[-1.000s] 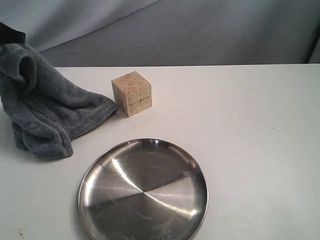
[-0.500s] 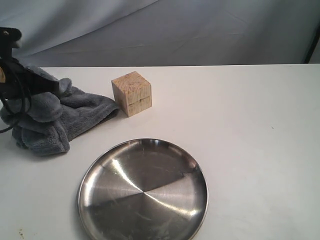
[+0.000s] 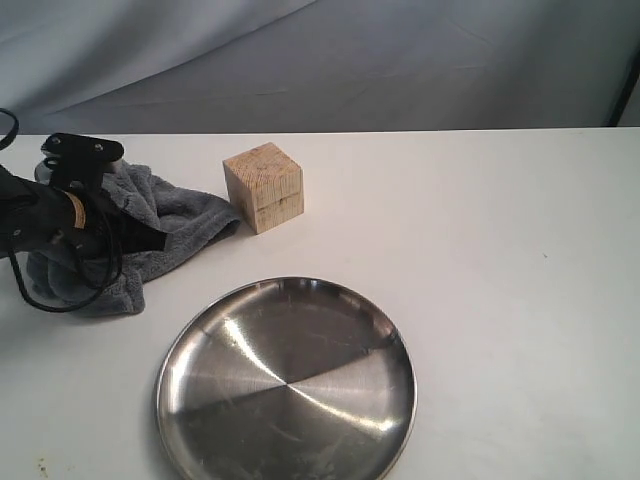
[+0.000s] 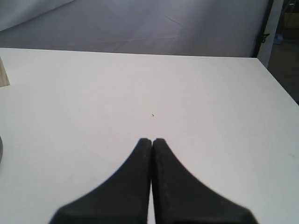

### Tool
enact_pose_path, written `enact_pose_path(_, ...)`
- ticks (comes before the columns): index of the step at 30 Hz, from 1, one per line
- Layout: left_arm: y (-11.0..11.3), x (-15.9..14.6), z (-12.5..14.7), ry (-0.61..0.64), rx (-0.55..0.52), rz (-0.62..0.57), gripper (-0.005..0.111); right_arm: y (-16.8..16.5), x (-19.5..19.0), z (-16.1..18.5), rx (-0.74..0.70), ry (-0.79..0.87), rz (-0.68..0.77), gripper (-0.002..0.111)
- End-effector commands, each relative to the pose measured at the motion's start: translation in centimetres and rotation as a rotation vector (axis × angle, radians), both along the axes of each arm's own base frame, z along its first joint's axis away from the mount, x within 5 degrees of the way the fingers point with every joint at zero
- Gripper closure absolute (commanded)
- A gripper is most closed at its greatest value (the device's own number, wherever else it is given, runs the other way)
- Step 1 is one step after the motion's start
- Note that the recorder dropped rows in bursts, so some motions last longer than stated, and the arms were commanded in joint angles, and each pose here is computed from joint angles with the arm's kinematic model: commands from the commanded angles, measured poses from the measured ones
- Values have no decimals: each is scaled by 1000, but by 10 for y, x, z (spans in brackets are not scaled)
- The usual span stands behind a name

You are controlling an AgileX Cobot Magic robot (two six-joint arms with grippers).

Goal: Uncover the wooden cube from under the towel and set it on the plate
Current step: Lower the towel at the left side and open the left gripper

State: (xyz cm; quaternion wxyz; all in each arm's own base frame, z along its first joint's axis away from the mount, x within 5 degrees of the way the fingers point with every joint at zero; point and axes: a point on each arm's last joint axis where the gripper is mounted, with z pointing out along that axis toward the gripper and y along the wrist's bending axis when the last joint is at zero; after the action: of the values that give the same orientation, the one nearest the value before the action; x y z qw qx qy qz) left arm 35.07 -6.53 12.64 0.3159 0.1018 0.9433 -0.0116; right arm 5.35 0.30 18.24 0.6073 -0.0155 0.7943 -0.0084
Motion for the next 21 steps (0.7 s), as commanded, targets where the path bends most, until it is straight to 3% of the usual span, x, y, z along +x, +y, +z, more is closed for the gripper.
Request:
enact_pose_path(1, -2, -1, -8, 20, -4, 0, 90, 0, 0, 0, 3, -11, 0, 108)
enact_pose_path(3, -3, -2, -8, 20, -4, -2, 73, 0, 0, 0, 3, -11, 0, 108)
enact_pose_path(6, -3, -2, -8, 23, -17, 14, 35, 0, 0, 0, 3, -11, 0, 108)
enact_pose_path(9, -3, -2, -8, 29, -42, 49, 8, 0, 0, 0, 3, -11, 0, 108)
enact_pose_path(16, 0, -5, 0, 46, -21, 70, 3, 0, 0, 0, 3, -11, 0, 108)
enact_pose_path(21, 3, -10, 26, 11, -30, 104, 3, 0, 0, 0, 3, -11, 0, 108)
